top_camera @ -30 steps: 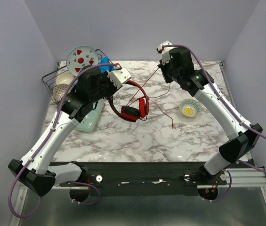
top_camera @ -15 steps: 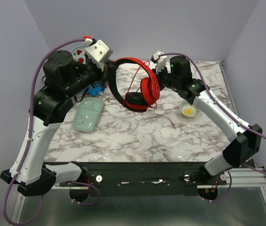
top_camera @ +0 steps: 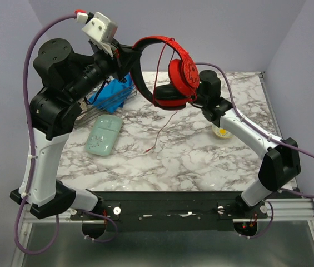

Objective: Wrap the headphones

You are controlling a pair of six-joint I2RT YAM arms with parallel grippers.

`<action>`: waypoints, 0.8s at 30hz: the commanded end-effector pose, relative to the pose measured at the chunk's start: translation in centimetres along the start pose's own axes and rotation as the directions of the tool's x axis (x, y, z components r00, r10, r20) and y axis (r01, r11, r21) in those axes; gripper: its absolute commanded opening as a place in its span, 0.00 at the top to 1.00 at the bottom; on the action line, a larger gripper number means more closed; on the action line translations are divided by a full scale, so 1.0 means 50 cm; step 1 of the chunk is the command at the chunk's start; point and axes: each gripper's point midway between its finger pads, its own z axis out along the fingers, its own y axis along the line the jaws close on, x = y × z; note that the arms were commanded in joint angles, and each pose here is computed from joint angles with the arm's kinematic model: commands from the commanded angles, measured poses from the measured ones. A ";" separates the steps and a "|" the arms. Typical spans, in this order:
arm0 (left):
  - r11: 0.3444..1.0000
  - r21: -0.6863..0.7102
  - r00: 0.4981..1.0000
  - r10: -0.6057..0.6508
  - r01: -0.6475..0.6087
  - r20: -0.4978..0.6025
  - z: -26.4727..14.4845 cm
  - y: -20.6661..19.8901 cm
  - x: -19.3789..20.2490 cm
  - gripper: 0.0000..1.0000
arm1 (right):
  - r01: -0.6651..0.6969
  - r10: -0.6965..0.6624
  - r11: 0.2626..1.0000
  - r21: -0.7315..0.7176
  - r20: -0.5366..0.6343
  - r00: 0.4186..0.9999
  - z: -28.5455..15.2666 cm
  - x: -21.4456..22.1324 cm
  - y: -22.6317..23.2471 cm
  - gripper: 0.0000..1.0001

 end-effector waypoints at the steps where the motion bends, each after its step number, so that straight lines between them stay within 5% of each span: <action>1: 0.996 -0.087 0.991 -0.023 0.035 0.133 -0.035 0.019 -0.093 1.00 | -0.039 0.041 0.999 0.036 -0.055 0.998 0.006 0.083 -0.021 0.62; 3: 0.994 -0.098 0.988 -0.035 0.050 0.152 -0.036 0.021 -0.106 1.00 | -0.037 0.041 0.998 0.047 -0.086 0.995 0.008 0.110 -0.030 0.64; 7: 0.991 -0.113 0.984 -0.058 0.078 0.166 -0.028 0.028 -0.114 1.00 | -0.047 0.051 0.998 0.038 -0.120 0.992 0.009 0.137 -0.032 0.90; 10: 0.978 -0.186 0.982 -0.060 0.094 0.180 -0.024 0.060 -0.116 1.00 | -0.047 0.051 0.998 0.031 -0.138 0.989 0.005 0.149 -0.021 0.97; 18: 0.903 -0.415 0.974 -0.012 0.108 0.227 0.005 0.211 -0.117 1.00 | 0.136 -0.111 0.990 0.046 -0.356 0.928 0.002 0.230 0.070 0.99; 24: 0.767 -0.641 0.978 0.124 0.011 0.166 0.008 0.377 -0.082 1.00 | 0.263 -0.238 0.965 -0.013 -0.467 0.852 -0.015 0.272 0.175 0.99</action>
